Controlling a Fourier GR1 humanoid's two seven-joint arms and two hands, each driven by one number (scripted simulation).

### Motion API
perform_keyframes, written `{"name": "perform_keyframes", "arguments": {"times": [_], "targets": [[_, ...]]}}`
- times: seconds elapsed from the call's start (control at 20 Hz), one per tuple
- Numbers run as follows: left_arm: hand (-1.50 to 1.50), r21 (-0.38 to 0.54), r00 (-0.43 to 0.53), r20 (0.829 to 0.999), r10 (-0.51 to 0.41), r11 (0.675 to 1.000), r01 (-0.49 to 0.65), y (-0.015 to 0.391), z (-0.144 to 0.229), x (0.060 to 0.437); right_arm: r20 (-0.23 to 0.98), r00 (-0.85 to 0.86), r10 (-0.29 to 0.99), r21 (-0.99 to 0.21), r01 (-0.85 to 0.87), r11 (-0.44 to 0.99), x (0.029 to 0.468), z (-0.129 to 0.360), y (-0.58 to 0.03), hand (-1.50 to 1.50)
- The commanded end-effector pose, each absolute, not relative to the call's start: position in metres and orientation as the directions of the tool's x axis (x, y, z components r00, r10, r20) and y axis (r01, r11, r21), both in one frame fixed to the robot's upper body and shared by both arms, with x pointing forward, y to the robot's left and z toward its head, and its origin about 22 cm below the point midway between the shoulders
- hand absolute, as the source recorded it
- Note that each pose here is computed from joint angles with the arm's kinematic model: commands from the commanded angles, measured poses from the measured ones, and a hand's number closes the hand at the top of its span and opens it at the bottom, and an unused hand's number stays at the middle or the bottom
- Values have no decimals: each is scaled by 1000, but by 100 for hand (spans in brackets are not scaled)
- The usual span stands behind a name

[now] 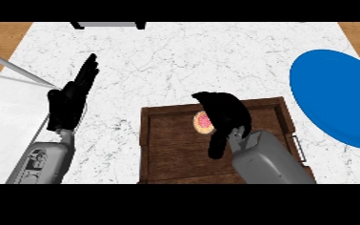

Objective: Pick the cupcake from the tray and place it in the plate

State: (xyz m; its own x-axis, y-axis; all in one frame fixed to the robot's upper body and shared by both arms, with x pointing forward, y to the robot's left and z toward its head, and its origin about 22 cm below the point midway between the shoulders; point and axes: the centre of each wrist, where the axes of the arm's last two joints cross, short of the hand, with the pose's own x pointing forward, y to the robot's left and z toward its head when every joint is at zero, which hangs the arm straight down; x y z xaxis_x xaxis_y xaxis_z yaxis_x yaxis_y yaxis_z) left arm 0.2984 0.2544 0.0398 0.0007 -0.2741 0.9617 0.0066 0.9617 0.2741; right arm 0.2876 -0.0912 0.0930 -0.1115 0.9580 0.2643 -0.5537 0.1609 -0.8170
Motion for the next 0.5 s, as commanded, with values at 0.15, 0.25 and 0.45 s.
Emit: {"name": "perform_keyframes", "arguments": {"times": [0.15, 0.25, 0.45], "targets": [[0, 275, 7, 961, -275, 961, 8, 261, 40, 302, 253, -158, 955, -872, -464, 154, 314, 82, -93, 150], [0, 291, -21, 957, -291, 957, 5, 255, 20, 302, 252, -148, 956, -872, -464, 158, 309, 71, -106, 150], [0, 272, -2, 962, -272, 962, 1, 260, 53, 295, 255, -160, 954, -892, -419, 168, 308, 67, -96, 150]]}}
